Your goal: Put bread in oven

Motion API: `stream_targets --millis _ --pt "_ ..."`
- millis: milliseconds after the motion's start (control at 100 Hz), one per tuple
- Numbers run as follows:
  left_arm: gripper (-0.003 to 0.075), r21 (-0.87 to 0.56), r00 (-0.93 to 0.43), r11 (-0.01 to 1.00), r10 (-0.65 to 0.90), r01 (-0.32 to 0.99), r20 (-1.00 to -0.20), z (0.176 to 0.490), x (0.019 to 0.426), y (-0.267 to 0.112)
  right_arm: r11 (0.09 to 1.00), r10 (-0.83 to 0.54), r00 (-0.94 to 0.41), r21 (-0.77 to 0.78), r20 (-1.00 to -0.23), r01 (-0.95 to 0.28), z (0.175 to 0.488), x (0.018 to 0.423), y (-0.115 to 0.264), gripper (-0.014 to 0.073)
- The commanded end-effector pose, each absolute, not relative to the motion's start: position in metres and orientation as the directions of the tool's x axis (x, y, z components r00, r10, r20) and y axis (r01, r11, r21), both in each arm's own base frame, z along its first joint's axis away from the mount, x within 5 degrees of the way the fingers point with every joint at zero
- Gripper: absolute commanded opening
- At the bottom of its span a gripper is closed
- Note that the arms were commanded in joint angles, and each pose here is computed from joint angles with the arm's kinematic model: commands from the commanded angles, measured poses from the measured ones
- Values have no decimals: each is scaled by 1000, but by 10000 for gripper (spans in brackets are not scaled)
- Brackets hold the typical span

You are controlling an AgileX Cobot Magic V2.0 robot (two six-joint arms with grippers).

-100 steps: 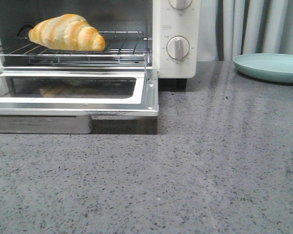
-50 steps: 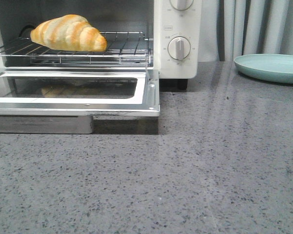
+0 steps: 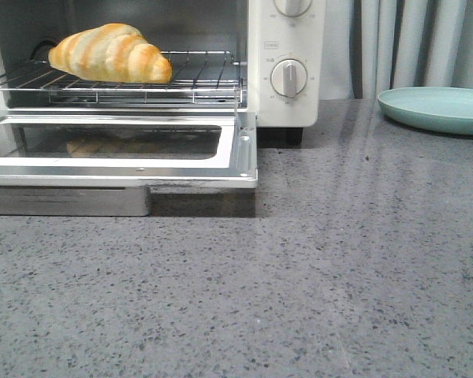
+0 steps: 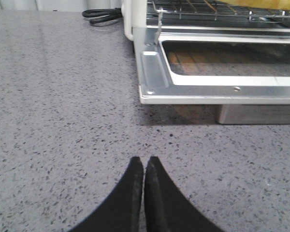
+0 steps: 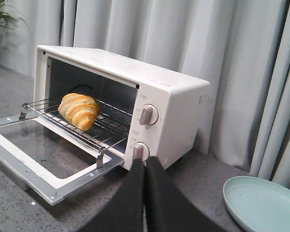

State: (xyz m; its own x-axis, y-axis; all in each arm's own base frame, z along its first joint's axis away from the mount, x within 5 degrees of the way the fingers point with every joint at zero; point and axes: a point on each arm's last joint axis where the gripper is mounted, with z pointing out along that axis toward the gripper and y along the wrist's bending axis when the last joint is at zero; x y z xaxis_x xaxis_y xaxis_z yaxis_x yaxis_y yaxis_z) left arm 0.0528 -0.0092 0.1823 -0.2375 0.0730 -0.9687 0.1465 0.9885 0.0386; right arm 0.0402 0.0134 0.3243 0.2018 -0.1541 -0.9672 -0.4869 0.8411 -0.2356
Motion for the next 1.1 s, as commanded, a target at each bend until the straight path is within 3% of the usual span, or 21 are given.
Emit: stream_targets --millis 0,639,799,939,1089 --pt "-21 29 -186 991 53 128 -981 181 53 -8 835 -136 285 -265 -949 -483 338 38 15 -69" --pt "-21 29 -184 991 53 128 -981 181 53 -8 835 -137 283 -265 -949 -483 337 38 15 -69" --pt "-21 29 -184 991 53 128 -981 181 53 -8 876 -220 79 -233 -972 -423 317 44 7 -69" --pt "-21 29 -184 991 53 128 -981 181 53 -8 908 -252 32 -248 -967 -339 298 47 4 -69" --pt "-21 29 -184 991 53 128 -981 181 53 -8 953 -155 -59 -133 -986 -274 264 51 7 -69"
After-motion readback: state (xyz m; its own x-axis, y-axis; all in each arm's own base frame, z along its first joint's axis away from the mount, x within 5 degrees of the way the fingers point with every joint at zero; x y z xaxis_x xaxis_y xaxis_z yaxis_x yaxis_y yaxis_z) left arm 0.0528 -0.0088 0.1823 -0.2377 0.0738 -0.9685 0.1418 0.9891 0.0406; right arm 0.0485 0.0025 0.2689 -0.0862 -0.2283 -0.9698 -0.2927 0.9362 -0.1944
